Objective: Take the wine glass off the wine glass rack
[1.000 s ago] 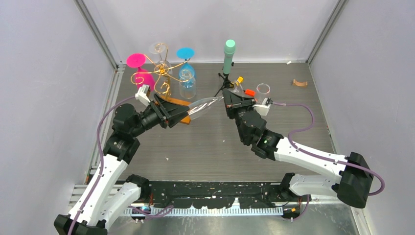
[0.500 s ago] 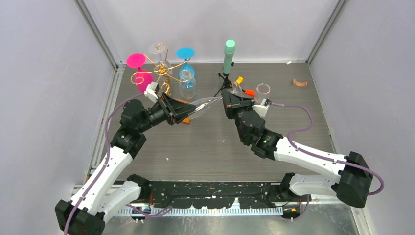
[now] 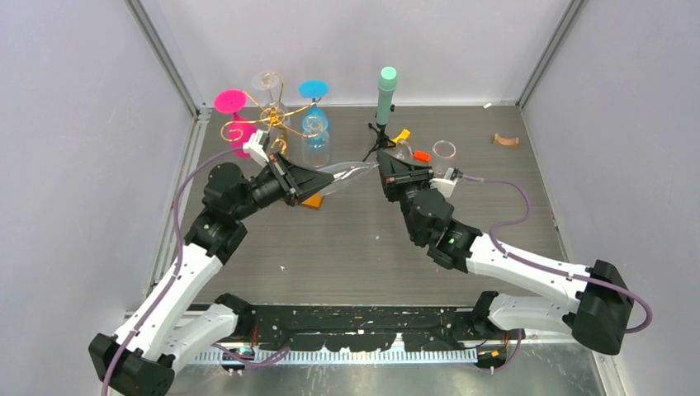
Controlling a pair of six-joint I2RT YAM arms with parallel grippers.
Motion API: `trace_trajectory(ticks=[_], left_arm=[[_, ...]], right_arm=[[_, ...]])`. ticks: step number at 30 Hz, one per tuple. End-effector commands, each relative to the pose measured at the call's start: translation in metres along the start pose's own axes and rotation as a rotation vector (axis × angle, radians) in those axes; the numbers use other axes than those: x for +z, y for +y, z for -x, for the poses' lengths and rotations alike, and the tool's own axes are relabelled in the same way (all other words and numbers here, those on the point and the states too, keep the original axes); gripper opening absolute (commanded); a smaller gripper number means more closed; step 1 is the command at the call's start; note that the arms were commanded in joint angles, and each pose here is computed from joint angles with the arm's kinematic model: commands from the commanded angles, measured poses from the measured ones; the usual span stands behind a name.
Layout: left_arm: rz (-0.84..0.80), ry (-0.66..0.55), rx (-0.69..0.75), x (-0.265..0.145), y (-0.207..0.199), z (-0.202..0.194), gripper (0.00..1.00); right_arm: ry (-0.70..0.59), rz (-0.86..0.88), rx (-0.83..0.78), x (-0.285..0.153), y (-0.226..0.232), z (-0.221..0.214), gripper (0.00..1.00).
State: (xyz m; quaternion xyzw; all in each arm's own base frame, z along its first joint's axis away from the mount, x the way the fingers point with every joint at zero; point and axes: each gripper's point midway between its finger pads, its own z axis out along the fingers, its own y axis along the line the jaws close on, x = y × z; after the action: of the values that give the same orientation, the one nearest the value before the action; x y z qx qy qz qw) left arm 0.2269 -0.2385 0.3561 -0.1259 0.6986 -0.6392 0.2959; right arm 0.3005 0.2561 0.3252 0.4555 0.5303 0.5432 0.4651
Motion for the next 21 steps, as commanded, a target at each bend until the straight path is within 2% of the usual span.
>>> trace_trajectory(ticks=[1,2,4,8,12,18,21], left_arm=[[-0.014,-0.075,0.161,-0.007,-0.022,0.009,0.00],[-0.012,-0.073,0.174,-0.008,-0.022,0.007,0.00],[0.002,-0.071,0.189,-0.009,-0.019,0.003,0.00],[0.045,-0.073,0.233,-0.012,-0.010,-0.002,0.00],[0.086,-0.097,0.290,-0.020,-0.008,-0.001,0.00],[0.127,-0.101,0.389,-0.032,-0.012,0.000,0.00],[0.145,-0.076,0.456,-0.038,-0.016,-0.003,0.00]], right_arm=[[0.004,0.030,-0.077,-0.009,0.008,0.005,0.27],[0.011,0.032,-0.080,-0.010,0.008,0.005,0.32],[0.041,0.037,-0.097,-0.013,0.007,0.001,0.48],[0.118,0.016,-0.134,-0.022,-0.003,-0.007,0.64],[0.179,0.010,-0.176,-0.036,-0.012,-0.007,0.72],[0.236,0.058,-0.256,-0.060,0.001,0.005,0.74],[0.266,0.054,-0.354,-0.074,0.011,0.015,0.74]])
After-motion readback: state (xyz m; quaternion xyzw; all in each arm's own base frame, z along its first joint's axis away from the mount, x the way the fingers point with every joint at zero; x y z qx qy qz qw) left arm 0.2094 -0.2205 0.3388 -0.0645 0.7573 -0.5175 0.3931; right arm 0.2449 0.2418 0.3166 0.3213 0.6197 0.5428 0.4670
